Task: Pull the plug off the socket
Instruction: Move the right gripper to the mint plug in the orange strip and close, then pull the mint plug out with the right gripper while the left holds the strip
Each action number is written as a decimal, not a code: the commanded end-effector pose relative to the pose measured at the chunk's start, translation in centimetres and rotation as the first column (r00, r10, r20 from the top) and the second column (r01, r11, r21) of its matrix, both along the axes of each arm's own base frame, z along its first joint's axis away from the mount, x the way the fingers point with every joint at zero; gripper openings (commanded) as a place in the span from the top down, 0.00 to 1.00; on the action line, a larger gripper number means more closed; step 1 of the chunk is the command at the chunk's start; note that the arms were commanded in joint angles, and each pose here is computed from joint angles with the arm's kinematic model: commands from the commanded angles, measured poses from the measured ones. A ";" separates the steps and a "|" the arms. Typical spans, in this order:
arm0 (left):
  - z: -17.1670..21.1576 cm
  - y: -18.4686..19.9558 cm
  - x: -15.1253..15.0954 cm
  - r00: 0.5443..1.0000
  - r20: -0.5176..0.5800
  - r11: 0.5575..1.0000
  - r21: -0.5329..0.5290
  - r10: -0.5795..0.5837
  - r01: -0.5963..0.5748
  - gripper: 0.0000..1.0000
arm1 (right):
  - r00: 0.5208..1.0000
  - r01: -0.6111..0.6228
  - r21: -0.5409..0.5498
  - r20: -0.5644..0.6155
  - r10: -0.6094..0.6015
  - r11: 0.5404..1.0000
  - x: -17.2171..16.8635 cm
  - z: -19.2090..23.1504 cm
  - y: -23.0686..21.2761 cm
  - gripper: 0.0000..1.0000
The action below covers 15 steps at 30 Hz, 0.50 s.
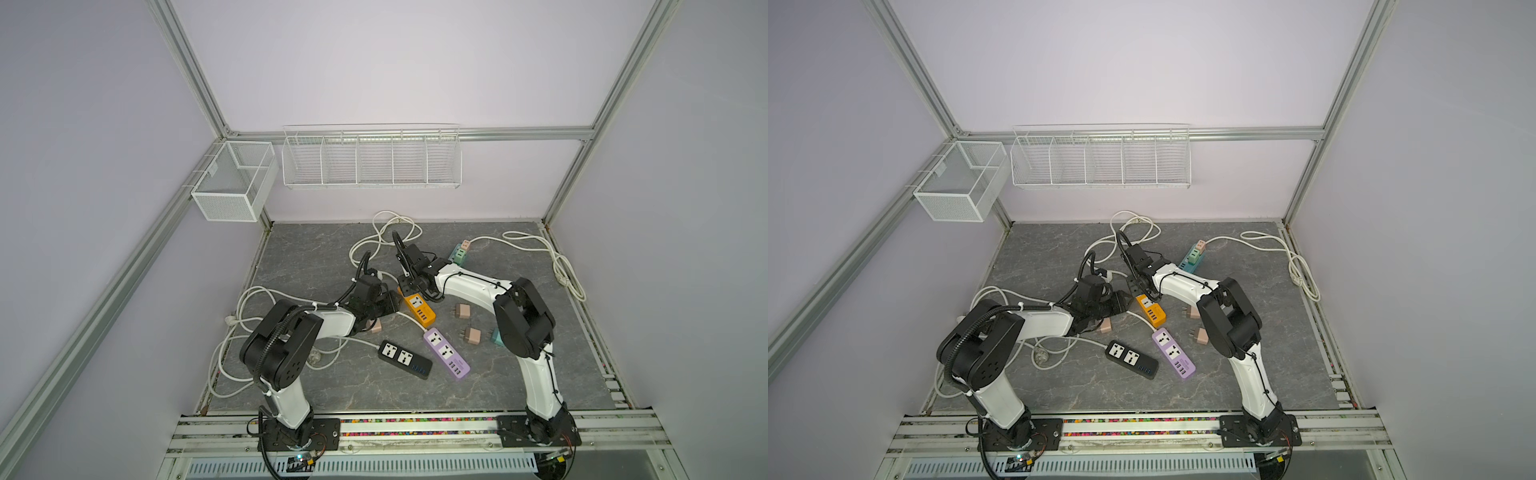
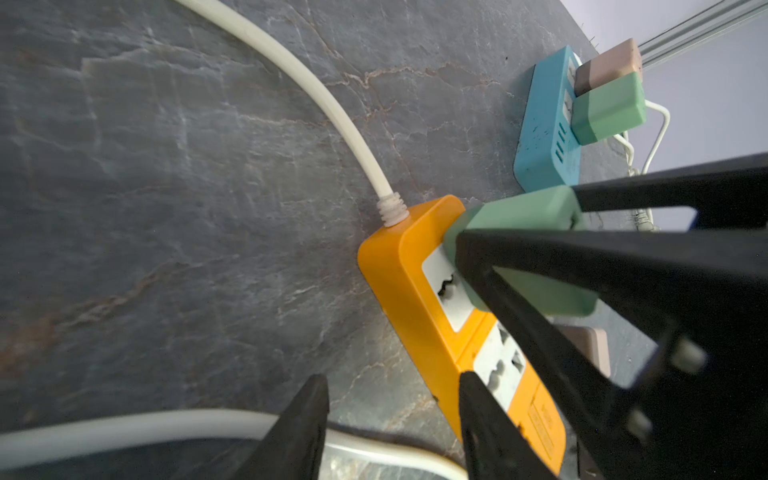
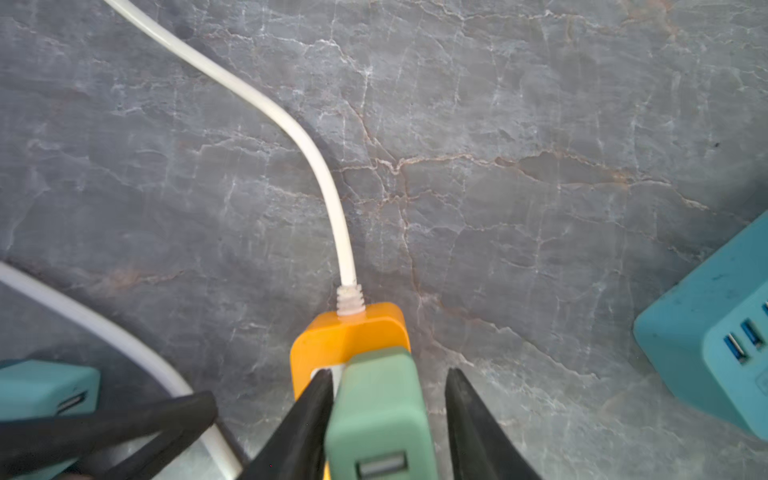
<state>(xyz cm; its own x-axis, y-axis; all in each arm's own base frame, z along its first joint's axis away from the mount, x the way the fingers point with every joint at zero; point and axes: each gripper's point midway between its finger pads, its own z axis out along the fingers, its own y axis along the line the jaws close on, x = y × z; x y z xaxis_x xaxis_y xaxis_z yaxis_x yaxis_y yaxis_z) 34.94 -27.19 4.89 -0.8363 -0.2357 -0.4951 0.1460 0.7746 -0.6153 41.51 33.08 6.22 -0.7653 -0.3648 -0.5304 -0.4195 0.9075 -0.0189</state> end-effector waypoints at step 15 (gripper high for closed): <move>0.7 -0.2 0.8 1.000 0.018 1.000 -0.005 0.002 -0.002 0.49 | 0.997 -0.029 -0.030 -0.065 0.027 0.999 -2.7 -0.8 -0.9 0.70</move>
<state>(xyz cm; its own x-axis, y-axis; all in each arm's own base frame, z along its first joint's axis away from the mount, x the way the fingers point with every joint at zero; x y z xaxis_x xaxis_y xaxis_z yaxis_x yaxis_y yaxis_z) 35.07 -27.20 5.02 -0.8356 -0.2371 -0.4956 0.1455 0.7743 -0.6158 40.77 33.06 5.67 -0.7626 -0.3884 -0.5173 -0.4451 0.8953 -0.0161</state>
